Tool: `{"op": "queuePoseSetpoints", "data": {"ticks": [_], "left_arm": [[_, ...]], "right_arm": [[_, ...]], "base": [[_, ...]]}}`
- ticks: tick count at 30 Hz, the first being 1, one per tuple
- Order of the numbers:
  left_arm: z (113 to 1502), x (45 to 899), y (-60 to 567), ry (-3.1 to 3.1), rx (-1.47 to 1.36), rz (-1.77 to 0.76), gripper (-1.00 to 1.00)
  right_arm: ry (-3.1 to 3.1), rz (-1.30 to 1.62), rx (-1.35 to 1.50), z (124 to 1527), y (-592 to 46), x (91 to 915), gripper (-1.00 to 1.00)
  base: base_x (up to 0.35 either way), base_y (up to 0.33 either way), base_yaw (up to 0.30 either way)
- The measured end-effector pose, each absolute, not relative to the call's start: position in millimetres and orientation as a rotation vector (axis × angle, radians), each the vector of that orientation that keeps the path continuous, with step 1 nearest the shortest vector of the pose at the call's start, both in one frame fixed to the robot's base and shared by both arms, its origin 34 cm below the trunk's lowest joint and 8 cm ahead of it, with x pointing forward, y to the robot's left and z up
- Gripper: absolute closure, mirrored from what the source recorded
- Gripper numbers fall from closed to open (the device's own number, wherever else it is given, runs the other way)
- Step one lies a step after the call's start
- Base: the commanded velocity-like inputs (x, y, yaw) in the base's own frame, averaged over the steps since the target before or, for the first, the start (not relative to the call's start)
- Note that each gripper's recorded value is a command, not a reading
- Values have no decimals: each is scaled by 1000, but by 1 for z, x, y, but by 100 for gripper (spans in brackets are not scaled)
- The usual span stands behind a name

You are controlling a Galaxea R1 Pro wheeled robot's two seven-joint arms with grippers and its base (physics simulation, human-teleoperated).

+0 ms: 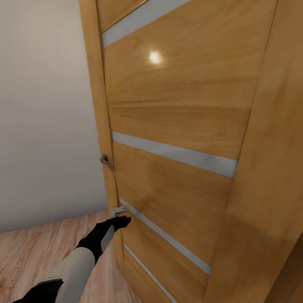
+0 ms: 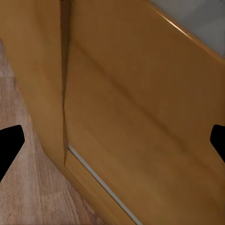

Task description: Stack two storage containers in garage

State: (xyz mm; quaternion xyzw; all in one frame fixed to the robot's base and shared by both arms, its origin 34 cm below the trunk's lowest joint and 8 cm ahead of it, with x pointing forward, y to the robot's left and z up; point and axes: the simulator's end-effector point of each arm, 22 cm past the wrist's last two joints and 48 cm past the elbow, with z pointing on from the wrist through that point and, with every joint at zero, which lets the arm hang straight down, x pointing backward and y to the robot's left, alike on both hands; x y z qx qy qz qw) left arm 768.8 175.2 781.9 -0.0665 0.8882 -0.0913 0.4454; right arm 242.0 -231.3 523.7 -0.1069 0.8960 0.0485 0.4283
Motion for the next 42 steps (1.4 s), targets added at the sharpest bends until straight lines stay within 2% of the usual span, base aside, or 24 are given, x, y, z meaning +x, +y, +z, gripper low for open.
{"op": "queuePoseSetpoints", "data": {"ticks": [8, 23, 42], "left_arm": [[782, 769, 175, 2199, -166, -229, -100], [783, 769, 175, 2198, -167, -229, -100], [782, 769, 177, 2202, -155, -209, -100]], "right_arm": [[2237, 121, -267, 524, -231, 242, -100], [2237, 121, -267, 524, -231, 242, -100], [2237, 121, -267, 524, -231, 242, -100]], "base": [[0, 137, 0], [0, 8, -2], [0, 0, -249]]}}
